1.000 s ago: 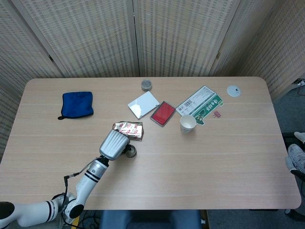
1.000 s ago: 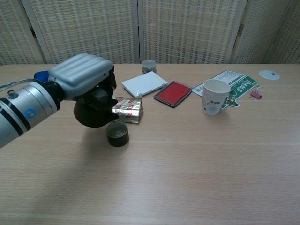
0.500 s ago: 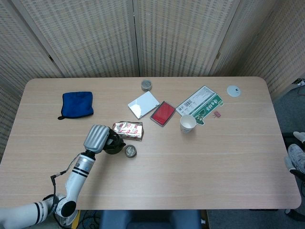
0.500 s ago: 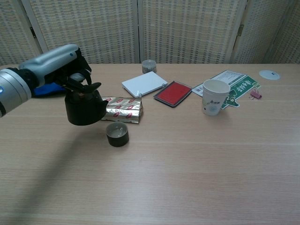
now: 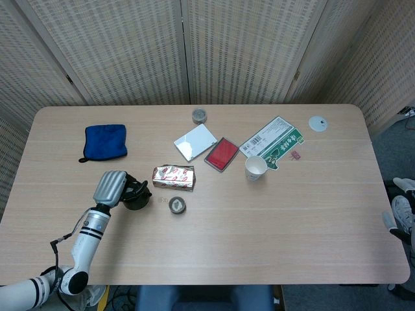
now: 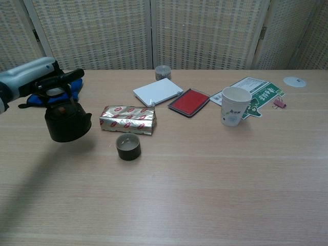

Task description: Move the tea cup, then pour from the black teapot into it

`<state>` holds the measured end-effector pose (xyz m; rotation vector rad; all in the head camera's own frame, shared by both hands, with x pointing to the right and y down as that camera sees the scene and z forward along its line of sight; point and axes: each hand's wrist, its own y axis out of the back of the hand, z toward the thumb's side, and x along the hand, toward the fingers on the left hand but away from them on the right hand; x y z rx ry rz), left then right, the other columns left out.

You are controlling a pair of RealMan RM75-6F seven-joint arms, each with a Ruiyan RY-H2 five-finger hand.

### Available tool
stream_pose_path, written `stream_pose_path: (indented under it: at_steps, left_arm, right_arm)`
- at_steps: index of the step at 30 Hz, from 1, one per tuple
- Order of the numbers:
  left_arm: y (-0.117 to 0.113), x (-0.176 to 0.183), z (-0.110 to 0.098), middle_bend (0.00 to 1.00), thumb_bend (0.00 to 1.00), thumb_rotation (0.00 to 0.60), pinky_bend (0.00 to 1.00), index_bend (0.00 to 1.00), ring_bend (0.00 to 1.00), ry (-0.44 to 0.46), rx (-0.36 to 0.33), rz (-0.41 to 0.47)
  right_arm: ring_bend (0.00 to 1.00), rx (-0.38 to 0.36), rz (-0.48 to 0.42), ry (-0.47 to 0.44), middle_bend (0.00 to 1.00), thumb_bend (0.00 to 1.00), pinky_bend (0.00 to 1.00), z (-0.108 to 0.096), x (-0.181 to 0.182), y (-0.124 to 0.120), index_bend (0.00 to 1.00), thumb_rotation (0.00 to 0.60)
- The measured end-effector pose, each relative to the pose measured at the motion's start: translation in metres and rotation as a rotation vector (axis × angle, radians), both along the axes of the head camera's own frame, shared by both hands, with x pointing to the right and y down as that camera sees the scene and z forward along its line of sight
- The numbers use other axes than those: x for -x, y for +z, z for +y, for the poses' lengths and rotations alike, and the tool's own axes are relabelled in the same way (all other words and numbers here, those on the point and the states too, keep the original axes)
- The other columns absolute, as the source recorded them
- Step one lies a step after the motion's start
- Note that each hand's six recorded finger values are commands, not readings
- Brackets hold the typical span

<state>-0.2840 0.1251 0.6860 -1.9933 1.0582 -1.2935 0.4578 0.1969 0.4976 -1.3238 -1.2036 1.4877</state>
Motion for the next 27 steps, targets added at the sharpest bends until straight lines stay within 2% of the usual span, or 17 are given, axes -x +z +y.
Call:
stream_pose_path:
  at_steps: [3, 10, 12, 13, 15, 16, 19, 27]
  left_arm:
    - [0.003, 0.007, 0.002, 1.00, 0.23, 0.002, 0.69, 1.00, 0.93, 0.017, -0.009, -0.028]
    - [0.013, 0.019, 0.012, 1.00, 0.20, 0.000, 0.68, 0.99, 0.92, 0.055, -0.013, -0.074]
    - [0.016, 0.022, 0.015, 1.00, 0.20, 0.000, 0.60, 0.99, 0.92, 0.063, -0.010, -0.087]
    - [0.018, 0.024, 0.017, 1.00, 0.20, 0.000, 0.54, 0.99, 0.92, 0.066, -0.006, -0.095]
    - [0.020, 0.026, 0.019, 1.00, 0.20, 0.000, 0.36, 0.99, 0.92, 0.069, -0.001, -0.106]
    - [0.021, 0.027, 0.020, 1.00, 0.20, 0.000, 0.33, 0.99, 0.92, 0.069, 0.000, -0.111]
    - [0.023, 0.029, 0.021, 1.00, 0.20, 0.000, 0.28, 0.99, 0.92, 0.069, 0.004, -0.122]
    - [0.026, 0.033, 0.023, 1.00, 0.20, 0.000, 0.27, 0.99, 0.92, 0.082, 0.003, -0.146]
  right_arm:
    - [0.18, 0.002, 0.000, 0.000, 0.24, 0.25, 0.25, 0.000, 0.000, 0.001, 0.24, 0.600]
    - [0.18, 0.007, -0.001, 0.000, 0.24, 0.25, 0.25, 0.000, 0.001, 0.003, 0.24, 0.600]
    - [0.18, 0.008, -0.001, -0.002, 0.24, 0.25, 0.25, -0.001, 0.001, 0.003, 0.24, 0.600]
    - [0.18, 0.008, -0.001, -0.002, 0.24, 0.25, 0.25, -0.001, 0.001, 0.003, 0.24, 0.600]
    - [0.18, 0.008, -0.001, -0.002, 0.24, 0.25, 0.24, -0.001, 0.001, 0.004, 0.24, 0.600]
    - [0.18, 0.009, -0.001, -0.002, 0.24, 0.25, 0.24, -0.001, 0.001, 0.004, 0.24, 0.600]
    - [0.18, 0.010, 0.000, -0.002, 0.24, 0.25, 0.24, -0.002, 0.002, 0.004, 0.24, 0.600]
    - [0.18, 0.010, 0.001, -0.003, 0.24, 0.25, 0.24, -0.002, 0.002, 0.005, 0.24, 0.600]
